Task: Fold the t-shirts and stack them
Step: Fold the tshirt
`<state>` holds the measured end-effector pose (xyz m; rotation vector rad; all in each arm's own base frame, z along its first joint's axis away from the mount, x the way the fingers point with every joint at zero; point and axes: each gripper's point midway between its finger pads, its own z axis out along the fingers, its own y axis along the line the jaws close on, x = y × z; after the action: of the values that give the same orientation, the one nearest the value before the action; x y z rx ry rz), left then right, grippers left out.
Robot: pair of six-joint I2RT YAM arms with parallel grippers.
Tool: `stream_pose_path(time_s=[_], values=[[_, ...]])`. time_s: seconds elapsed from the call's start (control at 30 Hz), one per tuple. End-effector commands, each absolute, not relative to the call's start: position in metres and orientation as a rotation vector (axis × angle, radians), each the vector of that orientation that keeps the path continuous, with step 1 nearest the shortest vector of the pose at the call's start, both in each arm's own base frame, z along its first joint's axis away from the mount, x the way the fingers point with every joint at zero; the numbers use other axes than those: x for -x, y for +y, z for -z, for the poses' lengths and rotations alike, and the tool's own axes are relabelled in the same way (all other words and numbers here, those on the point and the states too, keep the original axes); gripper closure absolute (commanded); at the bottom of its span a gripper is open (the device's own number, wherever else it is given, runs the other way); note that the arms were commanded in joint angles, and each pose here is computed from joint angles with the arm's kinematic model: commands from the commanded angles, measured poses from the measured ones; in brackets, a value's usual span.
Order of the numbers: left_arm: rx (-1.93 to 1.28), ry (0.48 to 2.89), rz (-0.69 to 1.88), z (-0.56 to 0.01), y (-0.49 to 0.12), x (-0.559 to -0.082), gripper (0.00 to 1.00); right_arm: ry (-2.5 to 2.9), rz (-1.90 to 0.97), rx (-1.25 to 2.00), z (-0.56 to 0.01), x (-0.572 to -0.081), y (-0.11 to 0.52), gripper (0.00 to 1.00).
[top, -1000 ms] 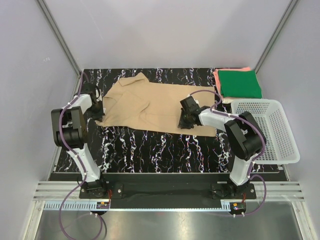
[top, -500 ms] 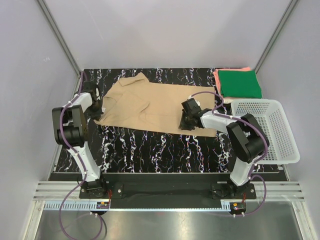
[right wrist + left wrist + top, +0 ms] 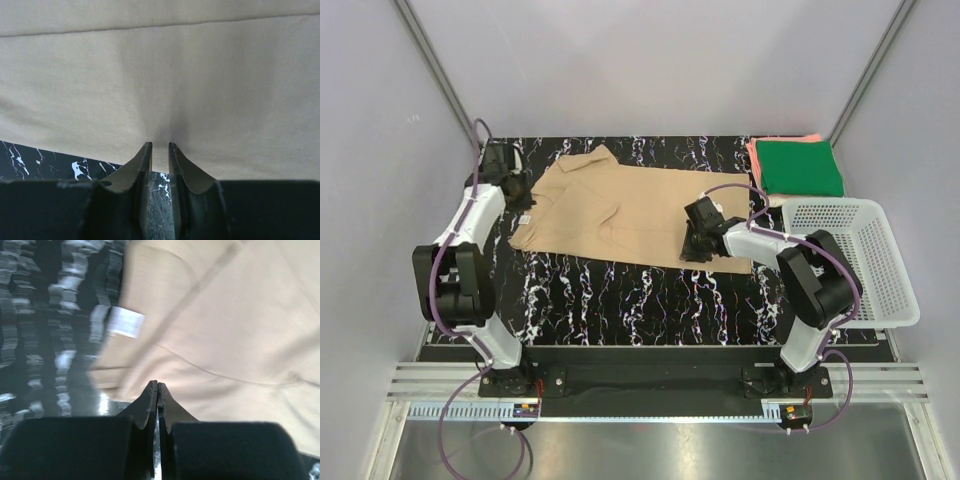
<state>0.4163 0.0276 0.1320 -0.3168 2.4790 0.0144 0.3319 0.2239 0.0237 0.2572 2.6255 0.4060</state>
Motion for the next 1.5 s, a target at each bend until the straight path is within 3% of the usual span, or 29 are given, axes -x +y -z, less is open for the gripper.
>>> stream_pose_path(time_s=[0.0,0.47,0.67,0.77,1.07,1.47], values=[[0.321,2.535,0.176,-0.103,-0.01,-0.41,0.98,2.588,-0.411,-0.298,-0.036,-0.332,0.22,0.73],[0.413,2.789,-0.137,-0.008,0.035,-0.392,0.99,2.493,-0.287,-0.394,-0.047,-0.329,0.186,0.73],[0.416,2.789,-0.148,-0.011,0.038,-0.396,0.98,2.382,-0.261,-0.461,-0.08,-0.358,0.158,0.73],[0.415,2.785,-0.159,-0.012,0.042,-0.395,0.99,2.432,-0.192,-0.483,-0.068,-0.359,0.144,0.74],[0.471,2.737,-0.182,-0.024,0.064,-0.41,0.97,2.51,-0.071,-0.738,-0.019,-0.314,0.096,0.74],[0.562,2.756,-0.205,-0.008,0.086,-0.427,0.96,2.393,-0.041,-1.035,-0.012,-0.269,0.073,0.78]])
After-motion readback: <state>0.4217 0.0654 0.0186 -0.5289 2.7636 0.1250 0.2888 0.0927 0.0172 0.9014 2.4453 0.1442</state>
